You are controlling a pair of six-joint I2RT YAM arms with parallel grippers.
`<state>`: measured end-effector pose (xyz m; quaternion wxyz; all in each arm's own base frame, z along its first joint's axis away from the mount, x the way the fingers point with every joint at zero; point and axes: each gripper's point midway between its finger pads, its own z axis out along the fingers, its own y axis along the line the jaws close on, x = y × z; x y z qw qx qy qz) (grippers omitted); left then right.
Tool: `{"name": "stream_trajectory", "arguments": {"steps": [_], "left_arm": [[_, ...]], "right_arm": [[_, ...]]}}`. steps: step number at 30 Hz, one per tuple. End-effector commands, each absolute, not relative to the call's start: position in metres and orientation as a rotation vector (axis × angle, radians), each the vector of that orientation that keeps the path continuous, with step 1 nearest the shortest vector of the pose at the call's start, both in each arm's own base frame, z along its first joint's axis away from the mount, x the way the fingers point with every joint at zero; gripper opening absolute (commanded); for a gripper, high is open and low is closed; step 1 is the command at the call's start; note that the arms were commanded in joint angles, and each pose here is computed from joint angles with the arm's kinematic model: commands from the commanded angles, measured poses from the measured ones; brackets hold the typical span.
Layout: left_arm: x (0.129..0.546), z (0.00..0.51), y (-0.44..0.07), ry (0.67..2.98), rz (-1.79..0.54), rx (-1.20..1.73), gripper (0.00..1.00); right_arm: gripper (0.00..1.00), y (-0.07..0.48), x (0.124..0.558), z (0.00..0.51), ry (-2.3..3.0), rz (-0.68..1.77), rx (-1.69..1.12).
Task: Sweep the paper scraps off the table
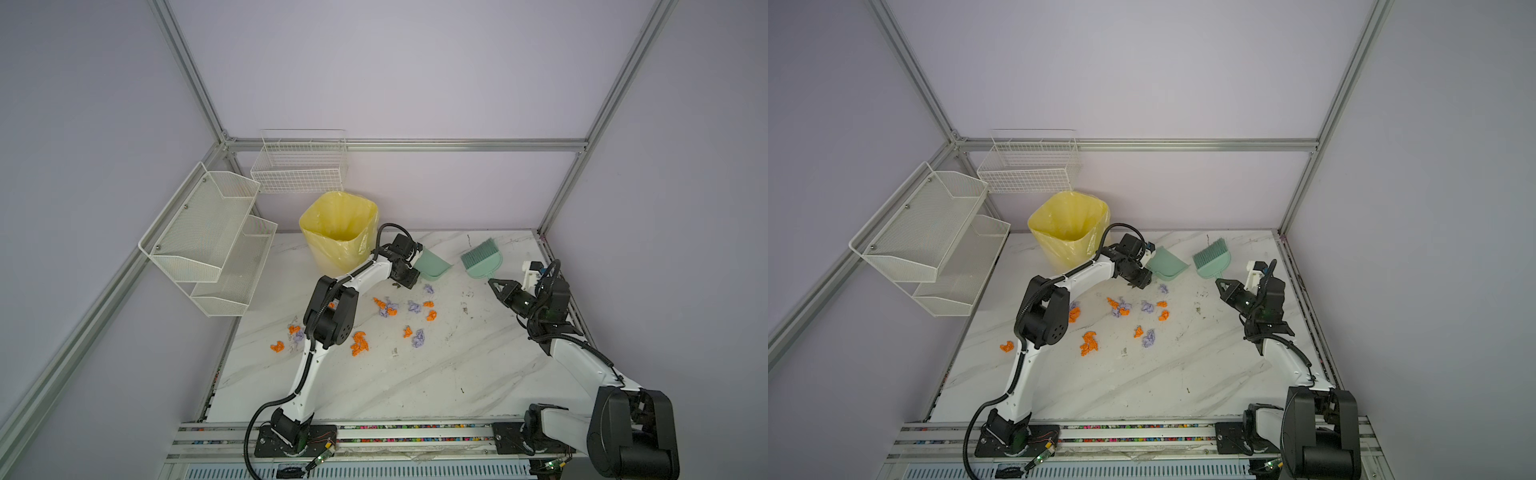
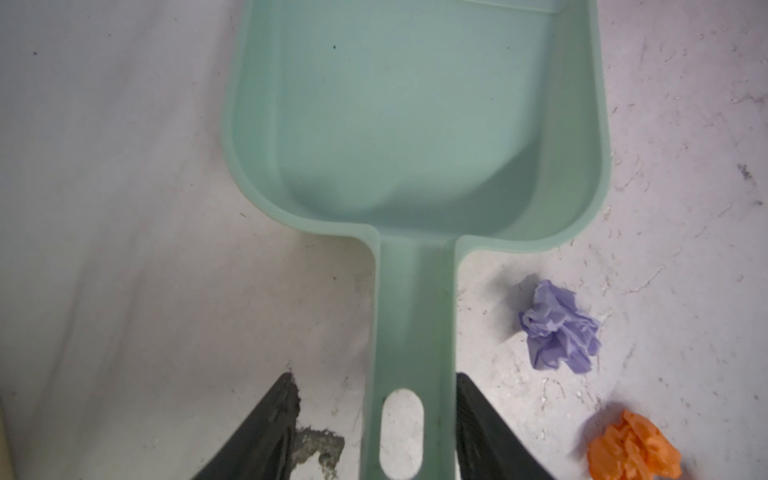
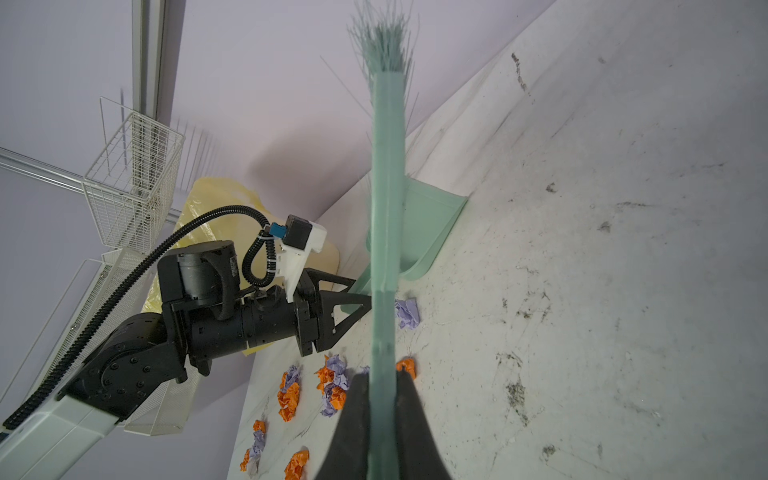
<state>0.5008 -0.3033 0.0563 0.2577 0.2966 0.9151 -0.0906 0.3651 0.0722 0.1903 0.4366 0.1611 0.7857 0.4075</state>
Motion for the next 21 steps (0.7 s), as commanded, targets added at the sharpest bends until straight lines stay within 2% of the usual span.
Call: {"name": "stream_trajectory", "arguments": {"steps": [1,6,13,21], "left_arm": [[0.499,0.091,-0.303,2.416,-0.239,0.815,0.57],[0.498,0.092,-0.307,2.415,-0.264,0.821,0.52],[0.496,0.089,-0.311,2.434,-0.286,0.830,0.37],[0.497,0.094,-0.314,2.416,-0.258,0.842,0.39]], "right_arm": [[0.00,0.073,0.366,0.205,1.913,1.028,0.370],[0.00,0.072,0.366,0.206,1.908,1.027,0.378],[0.00,0.073,0.366,0.205,1.909,1.028,0.378],[0.00,0.073,0.365,0.206,1.906,1.032,0.374]]}}
